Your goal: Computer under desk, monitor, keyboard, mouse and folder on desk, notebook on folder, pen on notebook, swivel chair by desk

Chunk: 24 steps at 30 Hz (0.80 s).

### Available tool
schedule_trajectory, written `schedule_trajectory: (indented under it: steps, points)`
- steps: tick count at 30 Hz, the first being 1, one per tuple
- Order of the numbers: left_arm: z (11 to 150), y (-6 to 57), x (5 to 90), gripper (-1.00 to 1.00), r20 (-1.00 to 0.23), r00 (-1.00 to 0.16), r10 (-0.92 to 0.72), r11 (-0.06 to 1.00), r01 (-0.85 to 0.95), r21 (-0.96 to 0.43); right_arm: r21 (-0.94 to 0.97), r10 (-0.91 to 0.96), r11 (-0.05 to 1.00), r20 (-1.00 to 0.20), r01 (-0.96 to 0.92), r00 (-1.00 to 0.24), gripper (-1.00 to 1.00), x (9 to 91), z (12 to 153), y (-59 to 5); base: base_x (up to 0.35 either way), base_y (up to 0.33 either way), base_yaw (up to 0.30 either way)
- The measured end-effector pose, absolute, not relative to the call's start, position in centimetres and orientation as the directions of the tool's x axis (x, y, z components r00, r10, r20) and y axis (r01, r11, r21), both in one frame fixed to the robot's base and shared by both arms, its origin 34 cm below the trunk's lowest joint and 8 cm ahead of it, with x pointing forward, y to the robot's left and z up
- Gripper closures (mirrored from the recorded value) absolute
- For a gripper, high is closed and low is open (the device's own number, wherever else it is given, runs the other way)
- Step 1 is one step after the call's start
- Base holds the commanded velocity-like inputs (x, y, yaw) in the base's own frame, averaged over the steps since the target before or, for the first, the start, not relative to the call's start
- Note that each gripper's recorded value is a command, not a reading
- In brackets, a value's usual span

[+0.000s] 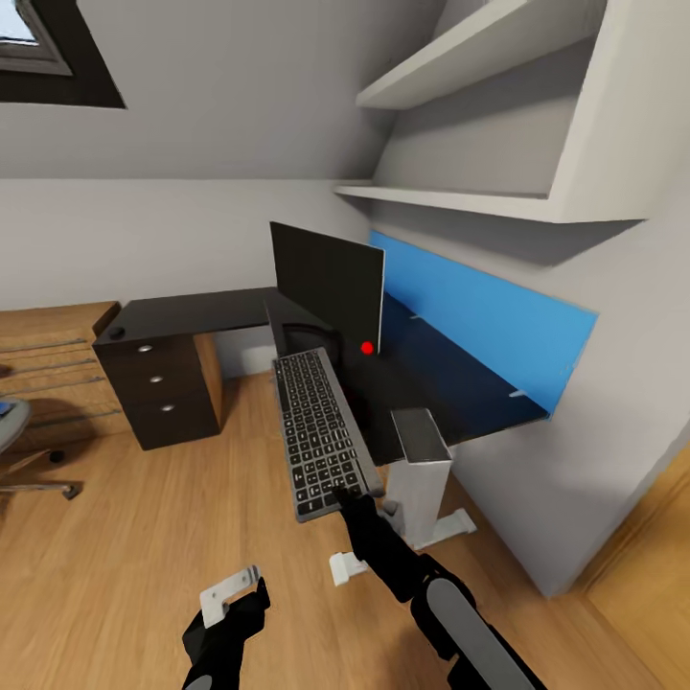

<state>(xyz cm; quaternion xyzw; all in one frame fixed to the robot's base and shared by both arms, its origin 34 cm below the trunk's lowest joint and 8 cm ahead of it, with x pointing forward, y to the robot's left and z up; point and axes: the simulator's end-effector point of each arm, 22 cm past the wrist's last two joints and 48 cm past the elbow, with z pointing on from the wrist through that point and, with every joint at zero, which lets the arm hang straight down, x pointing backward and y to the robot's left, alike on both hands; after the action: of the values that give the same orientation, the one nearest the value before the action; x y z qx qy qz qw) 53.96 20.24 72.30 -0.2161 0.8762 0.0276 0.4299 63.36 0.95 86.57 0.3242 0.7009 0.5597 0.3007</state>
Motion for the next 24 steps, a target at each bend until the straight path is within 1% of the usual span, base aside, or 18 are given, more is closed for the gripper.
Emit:
schedule_trajectory:
  steps: [13,19,24]
  points:
    - [72.6,20.3,54.0,-1.0,-0.769,-0.532,-0.355,0.905,-0.402,-0.139,0.981,0.785,0.163,-0.063,0.108,-0.616,1.0,63.2,86.9,1.1,0.213,0.275,0.251]
    - [72.6,20.2,54.1,-1.0,-0.769,-0.531,-0.355,0.905,-0.402,-0.139,0.989,0.736,0.135,-0.063,0.054,-0.673,1.0,62.3,88.1,2.4,0.191,0.289,0.049]
    - [72.6,20.2,54.1,-1.0,-0.77,-0.531,-0.354,0.905,-0.402,-0.139,0.991,0.708,0.131,-0.066,0.039,-0.703,1.0,61.7,88.2,2.9,0.193,0.289,0.003]
